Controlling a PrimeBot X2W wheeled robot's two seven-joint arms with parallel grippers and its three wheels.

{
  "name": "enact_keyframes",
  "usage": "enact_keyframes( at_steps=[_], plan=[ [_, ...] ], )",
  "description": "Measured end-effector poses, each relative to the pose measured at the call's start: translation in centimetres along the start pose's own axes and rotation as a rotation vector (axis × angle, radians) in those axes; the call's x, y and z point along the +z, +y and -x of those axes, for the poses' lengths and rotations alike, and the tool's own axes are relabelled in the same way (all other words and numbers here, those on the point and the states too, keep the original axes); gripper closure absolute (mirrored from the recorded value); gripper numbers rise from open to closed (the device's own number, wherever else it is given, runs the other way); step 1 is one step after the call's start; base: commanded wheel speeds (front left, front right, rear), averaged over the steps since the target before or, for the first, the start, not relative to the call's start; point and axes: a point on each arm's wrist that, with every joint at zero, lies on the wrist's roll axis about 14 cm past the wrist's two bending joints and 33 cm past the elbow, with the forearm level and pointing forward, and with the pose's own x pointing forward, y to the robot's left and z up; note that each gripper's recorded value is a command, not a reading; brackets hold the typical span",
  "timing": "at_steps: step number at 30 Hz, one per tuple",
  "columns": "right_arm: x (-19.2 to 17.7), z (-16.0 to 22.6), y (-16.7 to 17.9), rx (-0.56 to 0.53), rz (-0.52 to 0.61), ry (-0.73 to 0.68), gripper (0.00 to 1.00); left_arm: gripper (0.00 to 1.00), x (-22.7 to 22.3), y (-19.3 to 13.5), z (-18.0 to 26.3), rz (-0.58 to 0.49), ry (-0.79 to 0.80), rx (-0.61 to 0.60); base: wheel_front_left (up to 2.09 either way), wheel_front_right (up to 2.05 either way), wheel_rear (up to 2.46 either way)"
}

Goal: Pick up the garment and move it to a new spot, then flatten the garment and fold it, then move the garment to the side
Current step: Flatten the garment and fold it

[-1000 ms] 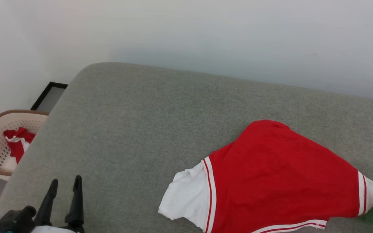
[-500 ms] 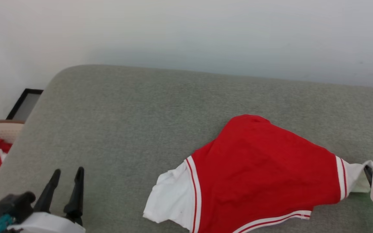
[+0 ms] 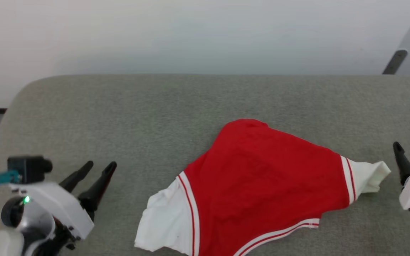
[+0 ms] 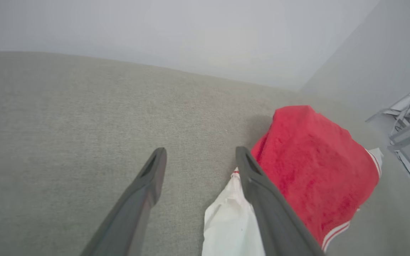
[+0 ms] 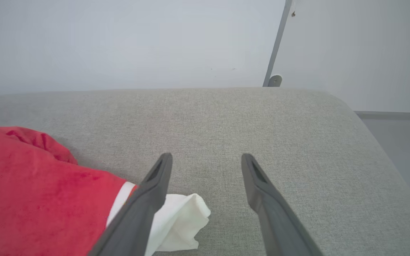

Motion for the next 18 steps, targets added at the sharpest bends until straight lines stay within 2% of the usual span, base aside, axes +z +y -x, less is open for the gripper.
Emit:
enact_keyframes(
  at_steps=[8,18],
  plan=[
    [-0.8,2.7,1.0,-0.022,-0.074,-0.104,0.0,0.0,-2.3,-2.6,-2.6,0.034,0.302,-0.076,0.0,0.0,0.0],
    [-1.6,4.3,0.1,-0.079,-0.121,-0.134,0.0,0.0,-8.4,-3.4,-2.8,0.091,0.699,-0.067,0.0,0.0,0.0]
  ],
)
